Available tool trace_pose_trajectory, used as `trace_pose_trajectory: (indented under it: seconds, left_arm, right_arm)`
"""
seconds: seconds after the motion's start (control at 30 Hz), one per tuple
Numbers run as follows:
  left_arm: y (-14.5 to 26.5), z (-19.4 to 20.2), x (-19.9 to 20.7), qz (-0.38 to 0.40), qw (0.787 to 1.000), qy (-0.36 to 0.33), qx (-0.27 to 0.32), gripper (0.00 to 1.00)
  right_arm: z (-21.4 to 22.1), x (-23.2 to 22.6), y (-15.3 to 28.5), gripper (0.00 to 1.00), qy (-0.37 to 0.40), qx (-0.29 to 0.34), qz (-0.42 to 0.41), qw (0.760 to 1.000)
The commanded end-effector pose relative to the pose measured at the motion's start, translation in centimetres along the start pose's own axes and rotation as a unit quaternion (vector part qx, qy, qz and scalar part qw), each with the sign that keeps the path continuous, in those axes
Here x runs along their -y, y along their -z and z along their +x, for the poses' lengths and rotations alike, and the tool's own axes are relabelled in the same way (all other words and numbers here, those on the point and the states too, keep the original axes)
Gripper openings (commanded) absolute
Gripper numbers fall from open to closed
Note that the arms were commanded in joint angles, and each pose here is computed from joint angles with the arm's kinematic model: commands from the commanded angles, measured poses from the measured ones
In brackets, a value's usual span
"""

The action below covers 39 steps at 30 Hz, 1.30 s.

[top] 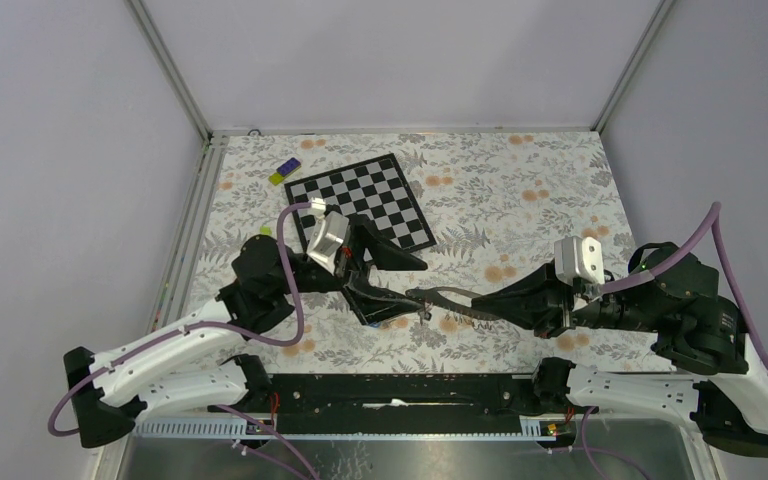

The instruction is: Remove the keys from the keyring

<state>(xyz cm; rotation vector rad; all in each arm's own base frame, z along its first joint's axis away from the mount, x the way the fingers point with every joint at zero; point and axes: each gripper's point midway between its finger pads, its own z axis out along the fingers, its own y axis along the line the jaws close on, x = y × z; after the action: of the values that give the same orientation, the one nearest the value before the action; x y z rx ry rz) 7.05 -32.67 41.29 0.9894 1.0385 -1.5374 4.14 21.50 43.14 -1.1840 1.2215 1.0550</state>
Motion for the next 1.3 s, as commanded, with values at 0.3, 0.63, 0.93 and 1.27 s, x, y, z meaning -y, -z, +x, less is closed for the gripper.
trace_pose_trajectory:
  seconds: [0.3,0.63,0.93,1.27]
  left_arm:
    - [-0.65,-1.36,0.91,0.034,0.999,-0.006,0.027,0.66]
    - [-0.69,-1.59,1.15,0.039,0.999,-0.001,0.031,0.56]
    - [-0.59,-1.88,1.30,0.039,0.999,0.000,0.034,0.42]
    - [-0.13,-2.21,1.44,0.029,0.999,-0.005,0.035,0.24]
  right_arm:
    - [-2.42,-0.13,0.17,0.07,0.009,0.044,-0.004,0.999]
    - [-2.33,0.02,0.16,0.07,0.010,0.044,0.000,0.999]
    - [-2.09,0.16,0.07,0.07,0.010,0.040,0.004,0.999]
    - [-1.80,0.61,0.34,0.09,0.011,0.035,0.018,0.999]
